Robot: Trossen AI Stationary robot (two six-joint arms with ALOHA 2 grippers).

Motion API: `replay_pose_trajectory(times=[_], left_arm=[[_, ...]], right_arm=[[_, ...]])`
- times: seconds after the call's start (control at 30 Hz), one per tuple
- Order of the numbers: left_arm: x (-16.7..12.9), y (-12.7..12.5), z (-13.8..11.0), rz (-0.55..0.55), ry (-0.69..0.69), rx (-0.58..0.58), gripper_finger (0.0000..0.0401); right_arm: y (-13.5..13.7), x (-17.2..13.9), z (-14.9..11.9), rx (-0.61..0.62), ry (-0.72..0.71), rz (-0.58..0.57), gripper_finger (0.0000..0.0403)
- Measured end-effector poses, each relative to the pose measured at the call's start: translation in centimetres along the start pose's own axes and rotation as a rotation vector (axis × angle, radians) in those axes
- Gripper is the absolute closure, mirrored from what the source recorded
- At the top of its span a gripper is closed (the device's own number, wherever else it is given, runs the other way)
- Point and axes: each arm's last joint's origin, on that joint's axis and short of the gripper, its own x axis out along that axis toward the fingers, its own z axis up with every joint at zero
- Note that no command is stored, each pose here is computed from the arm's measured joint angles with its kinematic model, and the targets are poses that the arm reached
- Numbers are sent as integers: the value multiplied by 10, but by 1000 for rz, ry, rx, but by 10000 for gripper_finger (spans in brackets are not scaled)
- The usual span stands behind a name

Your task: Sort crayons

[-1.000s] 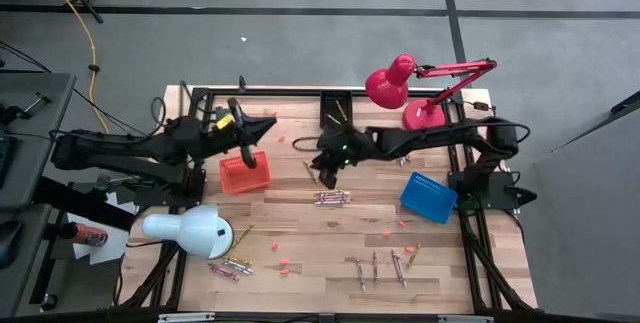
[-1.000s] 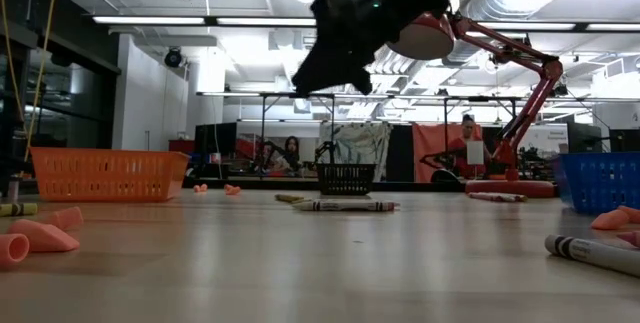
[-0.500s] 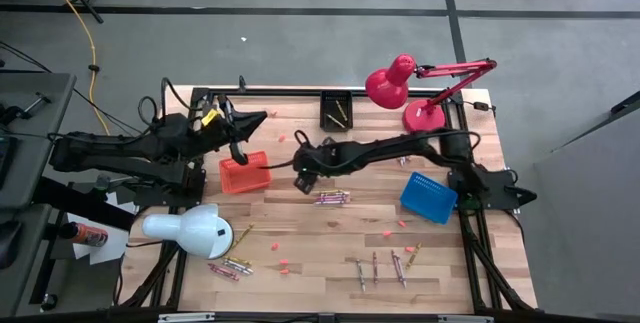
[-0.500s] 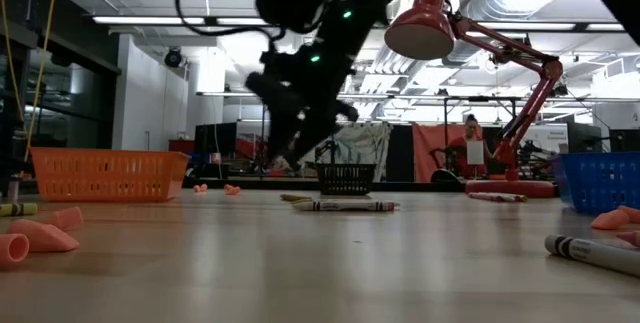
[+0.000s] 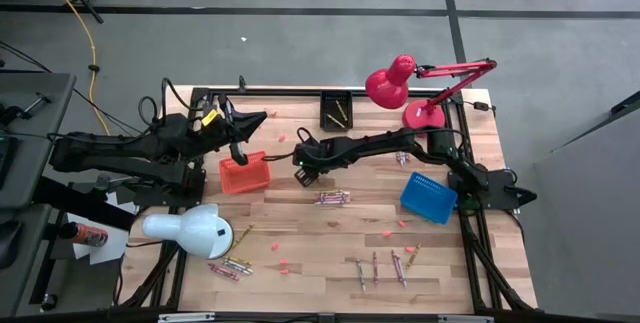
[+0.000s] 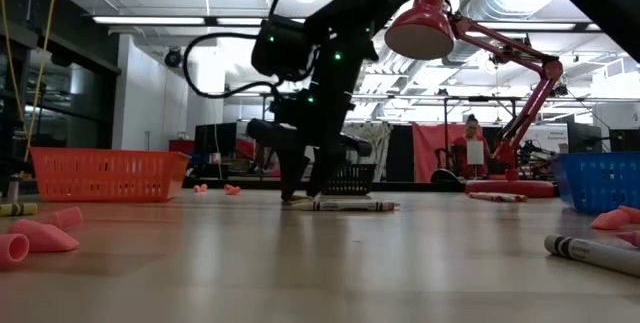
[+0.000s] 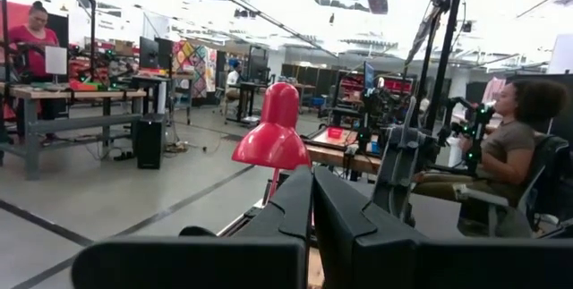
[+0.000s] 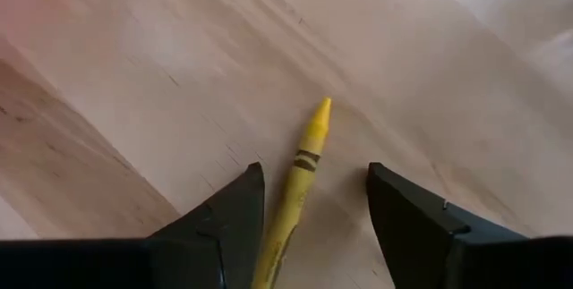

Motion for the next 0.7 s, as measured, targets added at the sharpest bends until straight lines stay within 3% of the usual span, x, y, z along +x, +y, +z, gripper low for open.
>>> replay_pose_trajectory(times=[0.3, 0.4, 0.53, 0.7], left_arm=[[0, 0, 0, 0, 0, 1, 398], [0, 0, 0, 0, 0, 1, 398], [0, 0, 0, 4, -1, 1, 398], [0, 1, 0, 21, -4, 0, 398]], right_arm=[[-2, 2, -4, -46, 53, 32, 250], [-3, 2, -6, -107, 69, 16, 290], [-4, -2, -8, -202, 90, 20, 381], [-6, -26, -6, -332, 93, 46, 393]])
